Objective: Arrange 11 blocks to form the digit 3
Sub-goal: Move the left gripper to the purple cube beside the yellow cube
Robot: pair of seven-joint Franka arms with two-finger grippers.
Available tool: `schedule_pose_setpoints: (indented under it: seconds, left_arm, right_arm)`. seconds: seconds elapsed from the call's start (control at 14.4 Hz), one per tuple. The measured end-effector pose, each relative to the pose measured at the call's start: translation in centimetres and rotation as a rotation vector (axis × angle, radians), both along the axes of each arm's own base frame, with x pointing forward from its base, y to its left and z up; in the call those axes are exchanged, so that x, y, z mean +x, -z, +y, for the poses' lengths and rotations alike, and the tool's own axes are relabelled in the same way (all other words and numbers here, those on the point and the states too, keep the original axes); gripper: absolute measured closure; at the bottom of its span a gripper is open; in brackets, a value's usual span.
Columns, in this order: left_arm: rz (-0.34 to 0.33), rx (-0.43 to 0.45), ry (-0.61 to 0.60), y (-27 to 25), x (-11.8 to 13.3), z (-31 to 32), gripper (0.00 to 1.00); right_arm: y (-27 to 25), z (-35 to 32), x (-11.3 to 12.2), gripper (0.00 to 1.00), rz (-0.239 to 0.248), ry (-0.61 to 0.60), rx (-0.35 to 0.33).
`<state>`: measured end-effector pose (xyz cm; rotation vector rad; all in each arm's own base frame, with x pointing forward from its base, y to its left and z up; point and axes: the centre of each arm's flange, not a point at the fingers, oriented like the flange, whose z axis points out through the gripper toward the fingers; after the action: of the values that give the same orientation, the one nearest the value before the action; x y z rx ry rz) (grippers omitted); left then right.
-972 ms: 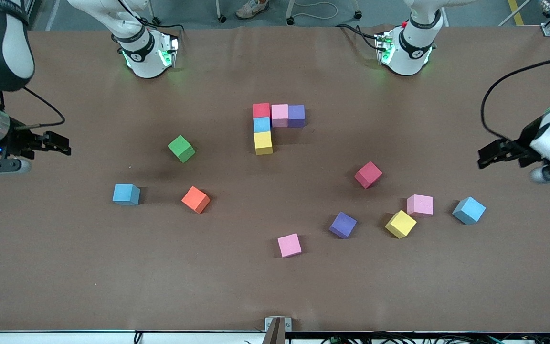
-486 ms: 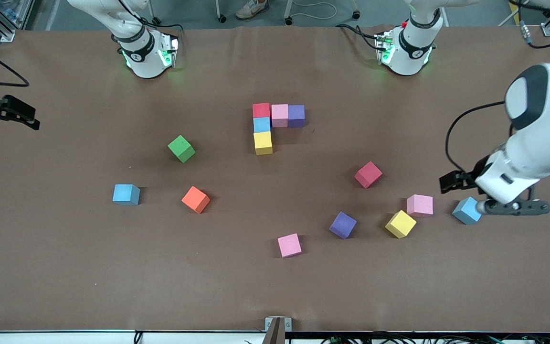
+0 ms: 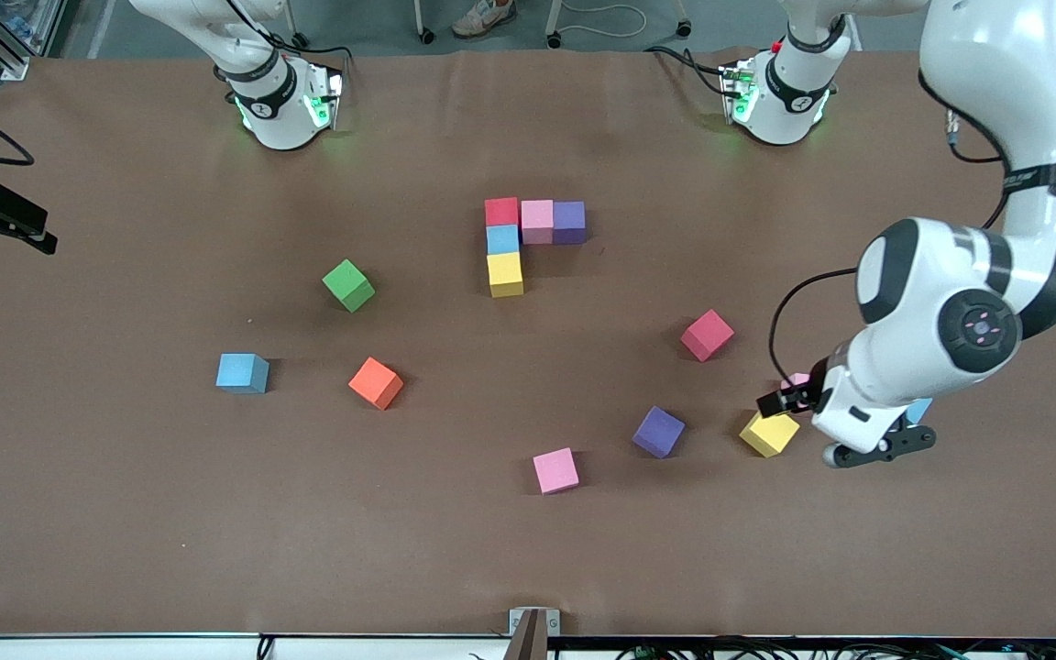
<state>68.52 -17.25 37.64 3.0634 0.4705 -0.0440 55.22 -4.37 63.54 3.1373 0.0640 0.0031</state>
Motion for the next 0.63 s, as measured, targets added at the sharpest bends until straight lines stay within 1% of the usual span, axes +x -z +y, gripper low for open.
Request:
schedule_pose_setpoints:
  seconds: [0.07,0.28,0.42,0.49,0.63]
  left_arm:
    - [-0.005,-0.004,-0.059,1.2,0.2,-1.1,0.00]
    - [-0.016,-0.020,-0.235,5.0,0.6,-3.9,0.00]
    - [-0.019,-0.031,-0.348,7.1,0.6,-5.7,0.00]
    - [-0.019,-0.035,-0.403,7.9,0.6,-6.2,0.00]
    - [-0.024,-0.048,-0.516,9.1,0.5,-7.4,0.00]
  right_arm:
    - [0.2,0.0,-0.1,0.00,0.013,0.000,0.001]
    - [0.9,0.3,-1.3,0.00,0.126,-0.003,0.010]
    - [1.2,0.1,-2.0,0.00,0.181,0.001,0.014]
    - [1.3,-0.2,-2.3,0.00,0.197,0.007,0.016]
    - [1.2,-0.8,-2.6,0.00,0.207,0.018,0.018]
